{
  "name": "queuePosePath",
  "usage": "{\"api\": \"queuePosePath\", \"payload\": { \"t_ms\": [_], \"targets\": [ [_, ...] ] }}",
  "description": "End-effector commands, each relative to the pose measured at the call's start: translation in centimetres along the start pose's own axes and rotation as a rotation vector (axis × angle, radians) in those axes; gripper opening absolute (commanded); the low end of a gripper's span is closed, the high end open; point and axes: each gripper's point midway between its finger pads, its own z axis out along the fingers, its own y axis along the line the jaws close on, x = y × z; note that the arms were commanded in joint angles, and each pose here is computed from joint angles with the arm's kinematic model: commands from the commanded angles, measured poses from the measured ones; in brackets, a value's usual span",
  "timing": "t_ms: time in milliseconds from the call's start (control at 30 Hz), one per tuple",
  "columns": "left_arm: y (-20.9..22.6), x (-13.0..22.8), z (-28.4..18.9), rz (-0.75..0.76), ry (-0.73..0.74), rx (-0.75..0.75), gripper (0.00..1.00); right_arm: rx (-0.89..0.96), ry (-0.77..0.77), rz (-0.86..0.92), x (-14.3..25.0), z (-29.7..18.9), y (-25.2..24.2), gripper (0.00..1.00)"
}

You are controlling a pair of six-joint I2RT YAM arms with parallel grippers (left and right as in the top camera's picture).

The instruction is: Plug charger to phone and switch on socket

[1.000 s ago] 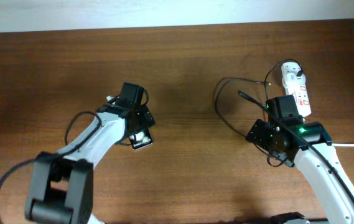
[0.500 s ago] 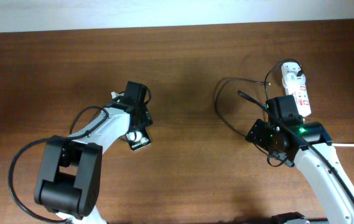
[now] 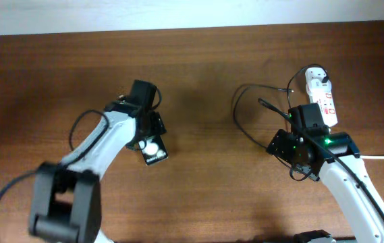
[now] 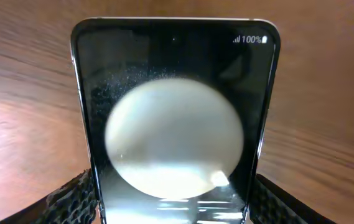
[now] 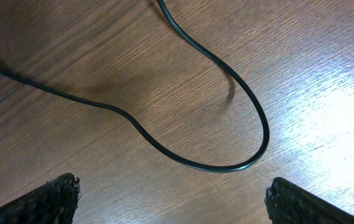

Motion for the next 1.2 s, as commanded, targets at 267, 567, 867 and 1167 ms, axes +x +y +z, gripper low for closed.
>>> {"api": "queuePosePath", "payload": {
  "t_ms": [267, 567, 867, 1167],
  "targets": [
    [0.5, 0.8, -18.2, -0.018, -0.264, 0.286, 0.73, 0.009, -0.011, 0.011, -0.3, 0.0, -0.2, 0.99],
    [-1.7, 3.3, -20.7, -0.002, -0.183, 0.481, 0.73, -0.172, 0.080, 0.010, 0.9, -0.3, 3.2, 0.99],
    [-2.5, 2.5, -19.4, -0.372, -0.078, 0.499, 0.72, -1.174, 0.311, -0.698, 8.8, -10.8, 13.4, 0.99],
    [-3.6, 1.5, -20.2, -0.578, -0.044, 0.576, 0.72, -1.180, 0.003, -0.964, 12.0, -12.7, 22.0, 0.98]
  ]
}}
